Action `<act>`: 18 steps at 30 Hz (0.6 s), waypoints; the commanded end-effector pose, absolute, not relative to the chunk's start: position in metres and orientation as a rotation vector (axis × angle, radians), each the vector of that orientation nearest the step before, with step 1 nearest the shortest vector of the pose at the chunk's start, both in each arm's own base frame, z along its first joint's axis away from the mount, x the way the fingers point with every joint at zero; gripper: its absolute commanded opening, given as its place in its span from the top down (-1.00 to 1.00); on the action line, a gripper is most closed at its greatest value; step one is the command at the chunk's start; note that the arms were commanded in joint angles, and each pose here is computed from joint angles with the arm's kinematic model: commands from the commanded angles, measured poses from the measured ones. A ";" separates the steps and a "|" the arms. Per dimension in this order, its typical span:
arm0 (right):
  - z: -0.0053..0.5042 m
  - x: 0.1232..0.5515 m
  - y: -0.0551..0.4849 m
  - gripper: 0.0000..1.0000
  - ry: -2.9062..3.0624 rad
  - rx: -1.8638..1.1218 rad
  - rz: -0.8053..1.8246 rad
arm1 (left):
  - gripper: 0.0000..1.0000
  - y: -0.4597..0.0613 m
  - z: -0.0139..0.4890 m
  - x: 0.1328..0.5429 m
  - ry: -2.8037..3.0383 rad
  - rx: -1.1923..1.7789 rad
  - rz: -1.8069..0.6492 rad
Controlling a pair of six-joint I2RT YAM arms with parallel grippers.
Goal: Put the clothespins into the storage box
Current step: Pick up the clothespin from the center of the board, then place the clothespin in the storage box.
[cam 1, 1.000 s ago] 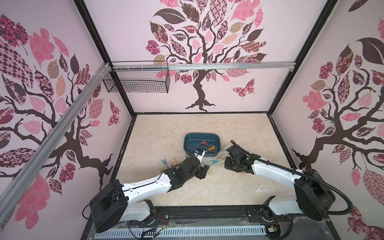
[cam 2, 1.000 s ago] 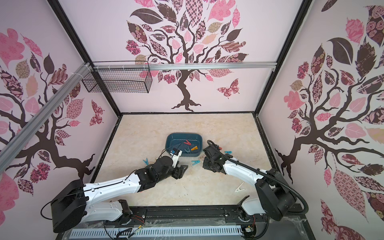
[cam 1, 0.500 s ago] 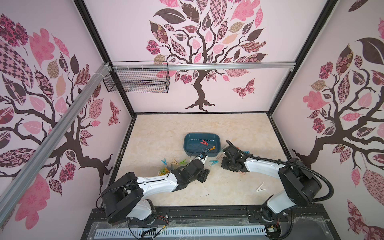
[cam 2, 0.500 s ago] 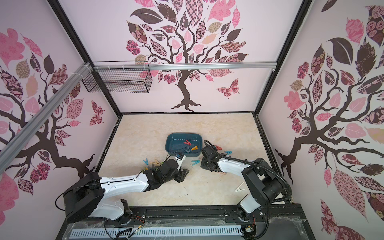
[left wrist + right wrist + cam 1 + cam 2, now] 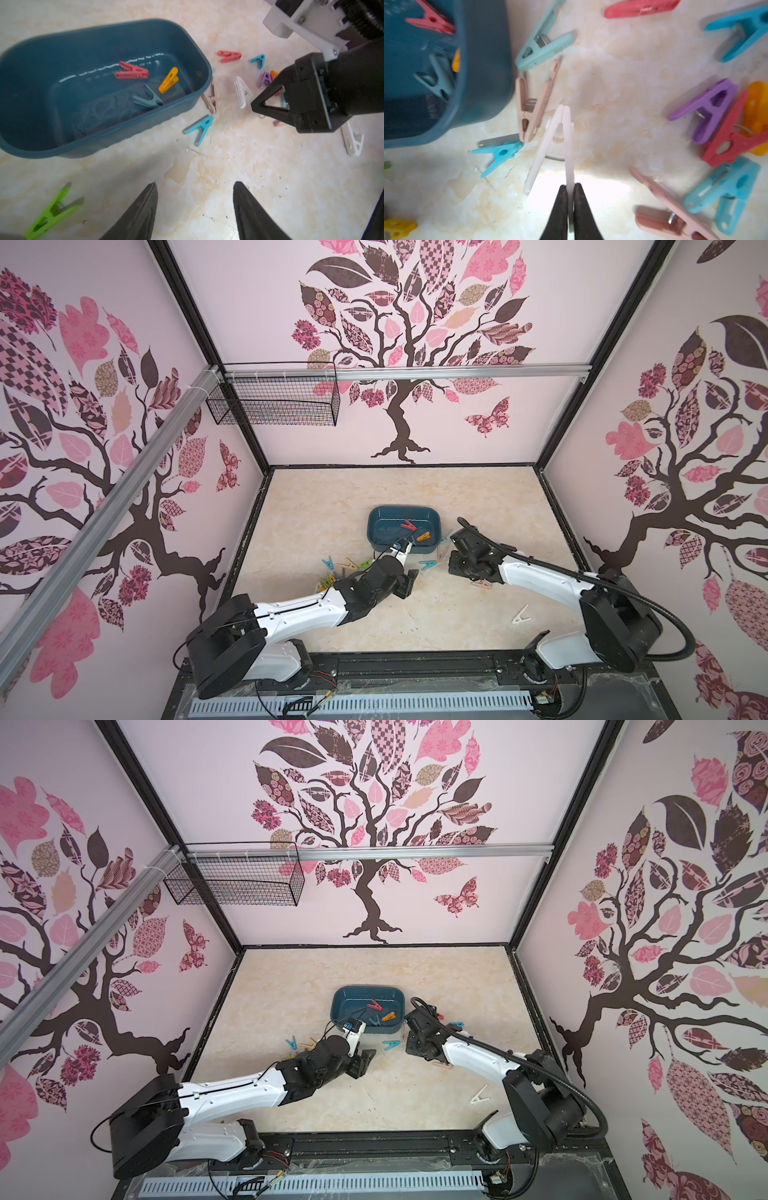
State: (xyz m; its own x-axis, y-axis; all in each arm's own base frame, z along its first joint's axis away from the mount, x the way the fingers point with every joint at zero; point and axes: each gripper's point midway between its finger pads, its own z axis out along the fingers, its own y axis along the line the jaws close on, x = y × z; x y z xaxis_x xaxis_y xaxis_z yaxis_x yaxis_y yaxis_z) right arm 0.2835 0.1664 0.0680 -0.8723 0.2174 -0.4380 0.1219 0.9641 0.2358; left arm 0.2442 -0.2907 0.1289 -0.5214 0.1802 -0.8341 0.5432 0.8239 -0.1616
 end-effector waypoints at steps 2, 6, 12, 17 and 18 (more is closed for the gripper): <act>0.108 0.290 0.179 0.83 2.597 0.145 0.340 | -0.23 -0.265 0.144 0.259 2.049 0.402 -0.469; 0.125 0.314 0.203 0.84 2.553 0.107 0.422 | -0.23 -0.231 0.149 0.278 2.088 0.225 -0.502; 0.129 0.354 0.236 0.81 2.520 0.033 0.467 | -0.23 -0.223 0.144 0.279 2.127 0.283 -0.444; 0.122 0.386 0.243 0.80 2.517 0.020 0.429 | -0.23 -0.232 0.132 0.271 2.155 0.331 -0.500; 0.122 0.391 0.242 0.79 2.514 0.022 0.419 | -0.22 -0.233 0.130 0.271 2.159 0.341 -0.499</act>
State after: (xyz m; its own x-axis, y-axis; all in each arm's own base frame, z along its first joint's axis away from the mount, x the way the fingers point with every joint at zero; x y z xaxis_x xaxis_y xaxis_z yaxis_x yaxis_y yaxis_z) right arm 0.3730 0.2417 0.1196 -0.8404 0.1248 -0.5274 -0.0627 0.9442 0.3233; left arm 0.2785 -0.2301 0.1461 -0.5582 0.0179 -0.8295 0.3784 0.8952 -0.2353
